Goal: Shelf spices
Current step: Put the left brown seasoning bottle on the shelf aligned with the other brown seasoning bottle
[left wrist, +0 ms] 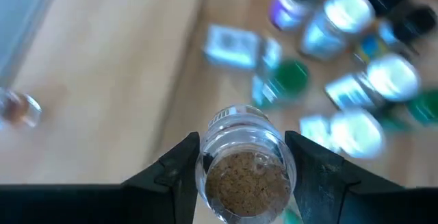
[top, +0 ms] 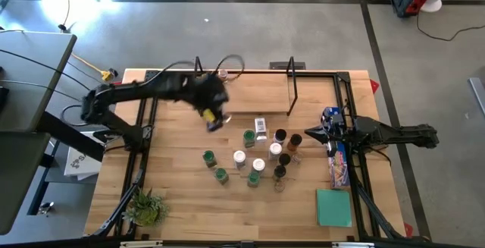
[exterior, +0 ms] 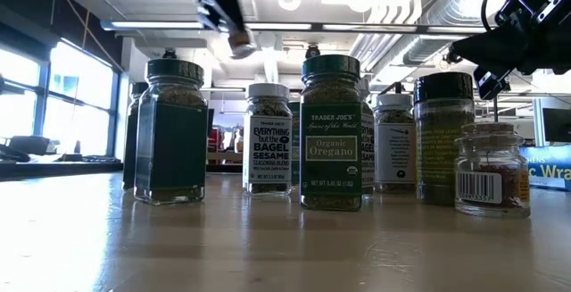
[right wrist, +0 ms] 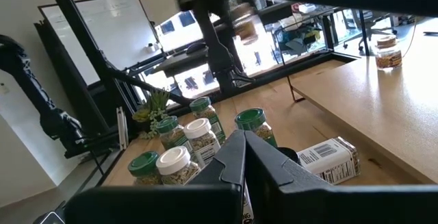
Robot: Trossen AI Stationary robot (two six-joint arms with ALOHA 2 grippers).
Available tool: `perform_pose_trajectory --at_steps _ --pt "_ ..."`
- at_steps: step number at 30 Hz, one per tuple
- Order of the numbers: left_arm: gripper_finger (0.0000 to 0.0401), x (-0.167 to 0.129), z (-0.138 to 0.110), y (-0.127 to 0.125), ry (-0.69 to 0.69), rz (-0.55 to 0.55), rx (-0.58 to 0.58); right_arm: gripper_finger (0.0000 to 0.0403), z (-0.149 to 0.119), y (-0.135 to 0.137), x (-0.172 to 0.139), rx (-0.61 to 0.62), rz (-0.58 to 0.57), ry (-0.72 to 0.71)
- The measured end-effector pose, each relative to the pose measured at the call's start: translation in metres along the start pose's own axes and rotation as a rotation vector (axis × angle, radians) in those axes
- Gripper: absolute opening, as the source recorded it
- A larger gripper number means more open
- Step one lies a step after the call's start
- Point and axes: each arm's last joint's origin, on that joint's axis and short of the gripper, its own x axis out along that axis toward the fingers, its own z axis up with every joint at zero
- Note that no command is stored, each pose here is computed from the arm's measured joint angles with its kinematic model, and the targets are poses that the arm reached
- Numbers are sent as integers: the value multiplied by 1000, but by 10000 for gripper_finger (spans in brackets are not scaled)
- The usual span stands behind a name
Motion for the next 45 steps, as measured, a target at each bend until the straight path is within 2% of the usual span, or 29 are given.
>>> perform_pose_trajectory --at_steps 4,7,12,17,26,32,45 --pt "171 29 35 31 41 48 5 0 0 0 0 0 0 -1" --pt "171 56 46 58 144 76 -27 0 0 0 0 0 0 0" --pt "171 97 40 92 331 105 -77 0 0 0 0 0 0 0" --pt "171 119 27 115 465 199 -77 0 0 0 0 0 0 0" --pt "219 122 25 139 443 251 -108 0 0 0 0 0 0 0" --pt "217 121 25 148 424 256 -133 0 0 0 0 0 0 0" --pt "211 119 24 149 437 310 -104 0 0 0 0 0 0 0"
